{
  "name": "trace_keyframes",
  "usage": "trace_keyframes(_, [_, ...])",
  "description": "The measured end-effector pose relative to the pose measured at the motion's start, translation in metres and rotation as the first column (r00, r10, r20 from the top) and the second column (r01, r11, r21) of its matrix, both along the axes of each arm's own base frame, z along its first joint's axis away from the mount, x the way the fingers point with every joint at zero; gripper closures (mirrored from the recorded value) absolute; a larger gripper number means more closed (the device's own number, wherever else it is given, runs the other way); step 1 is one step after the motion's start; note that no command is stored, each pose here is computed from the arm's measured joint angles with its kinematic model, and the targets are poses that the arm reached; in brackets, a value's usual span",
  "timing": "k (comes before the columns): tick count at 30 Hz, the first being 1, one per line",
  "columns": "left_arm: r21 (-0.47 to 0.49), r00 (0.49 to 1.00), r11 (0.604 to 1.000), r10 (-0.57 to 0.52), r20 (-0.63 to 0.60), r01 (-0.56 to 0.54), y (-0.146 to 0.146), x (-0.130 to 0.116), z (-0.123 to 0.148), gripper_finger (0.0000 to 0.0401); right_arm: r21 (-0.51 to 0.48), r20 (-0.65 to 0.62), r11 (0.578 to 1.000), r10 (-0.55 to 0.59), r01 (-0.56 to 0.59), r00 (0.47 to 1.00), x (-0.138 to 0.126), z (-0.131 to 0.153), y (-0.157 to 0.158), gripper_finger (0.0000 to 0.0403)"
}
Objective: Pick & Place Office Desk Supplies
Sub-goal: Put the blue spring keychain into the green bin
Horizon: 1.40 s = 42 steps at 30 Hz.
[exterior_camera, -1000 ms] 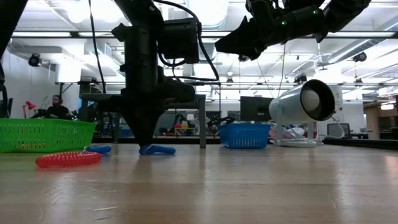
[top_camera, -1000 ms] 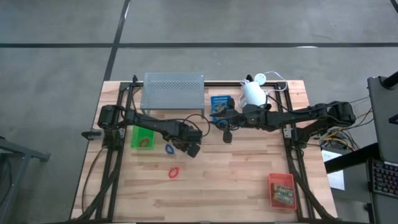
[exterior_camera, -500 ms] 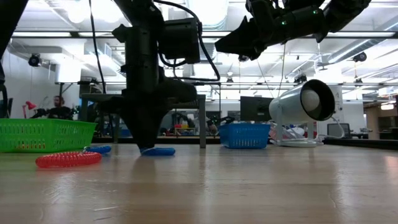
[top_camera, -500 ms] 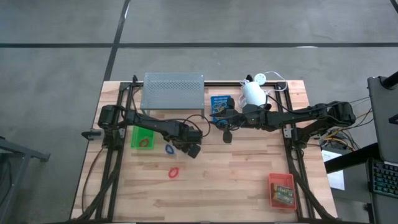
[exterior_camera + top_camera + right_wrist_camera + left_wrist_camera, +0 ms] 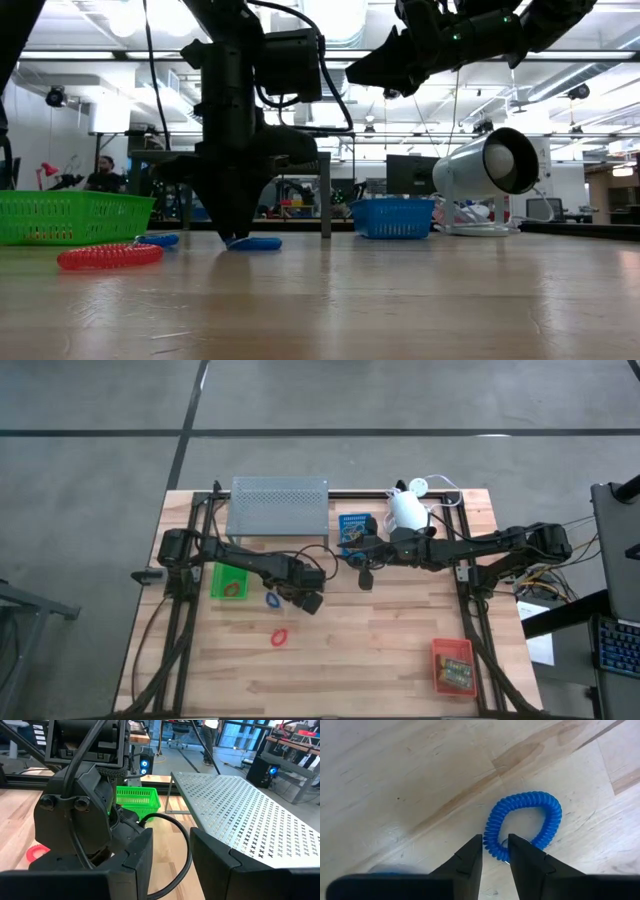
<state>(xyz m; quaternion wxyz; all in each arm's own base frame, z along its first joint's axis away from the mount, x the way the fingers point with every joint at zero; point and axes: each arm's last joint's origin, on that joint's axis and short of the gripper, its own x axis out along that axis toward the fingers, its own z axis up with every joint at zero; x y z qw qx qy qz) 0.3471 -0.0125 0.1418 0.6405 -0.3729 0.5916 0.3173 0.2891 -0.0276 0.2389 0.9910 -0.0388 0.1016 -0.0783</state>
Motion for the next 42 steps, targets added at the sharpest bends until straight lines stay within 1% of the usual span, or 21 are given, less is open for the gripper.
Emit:
trace_keyframes(4, [-0.007,1.000,1.000,0.015,-0.001,-0.015,0.000,0.000,0.000,0.0302,0.000,0.000,1.000,0.000,0.000,1.000,0.000,0.000,0.000,0.0275])
trace_keyframes(7, [-0.059,1.000,0.998,0.013,-0.004,-0.014,-0.002,0.000,0.000,0.0302,0.000,0.000,1.000,-0.001,0.001,1.000,0.000,0.000,0.000,0.0275])
trace_keyframes(9, [-0.076,1.000,0.997,0.015,-0.005,-0.016,-0.002,0.000,0.000,0.0301,0.000,0.000,1.000,0.000,0.000,1.000,0.000,0.000,0.000,0.0275])
trace_keyframes(14, [-0.095,1.000,0.995,0.023,-0.001,-0.022,-0.002,0.000,0.000,0.0301,0.000,0.000,1.000,0.000,0.000,1.000,0.000,0.000,0.000,0.0275])
trace_keyframes(19, [-0.095,1.000,0.995,0.022,0.009,-0.022,-0.002,0.001,0.000,0.0300,0.000,0.000,1.000,0.000,0.000,1.000,0.000,0.000,0.000,0.0275])
trace_keyframes(22, [-0.091,1.000,0.996,0.023,0.016,-0.021,-0.002,0.002,0.000,0.0286,0.000,0.000,1.000,0.000,0.000,1.000,0.000,0.000,0.000,0.0275])
trace_keyframes(28, [-0.077,1.000,0.997,0.021,0.015,-0.020,-0.001,0.000,-0.003,0.0230,0.000,0.000,1.000,0.000,0.000,1.000,0.000,0.000,0.000,0.0275])
trace_keyframes(32, [-0.080,0.999,0.996,0.045,0.011,-0.044,-0.001,-0.004,-0.008,0.0208,0.000,0.000,1.000,0.000,0.000,1.000,0.000,0.000,0.000,0.0275])
trace_keyframes(36, [-0.092,0.998,0.994,0.057,0.011,-0.056,-0.001,-0.007,-0.011,0.0204,0.000,0.000,1.000,0.000,0.000,1.000,0.000,0.000,0.000,0.0275])
trace_keyframes(42, [-0.090,0.999,0.995,0.052,0.015,-0.050,-0.001,-0.006,-0.011,0.0219,0.000,0.000,1.000,0.000,0.000,1.000,0.000,0.000,0.000,0.0275])
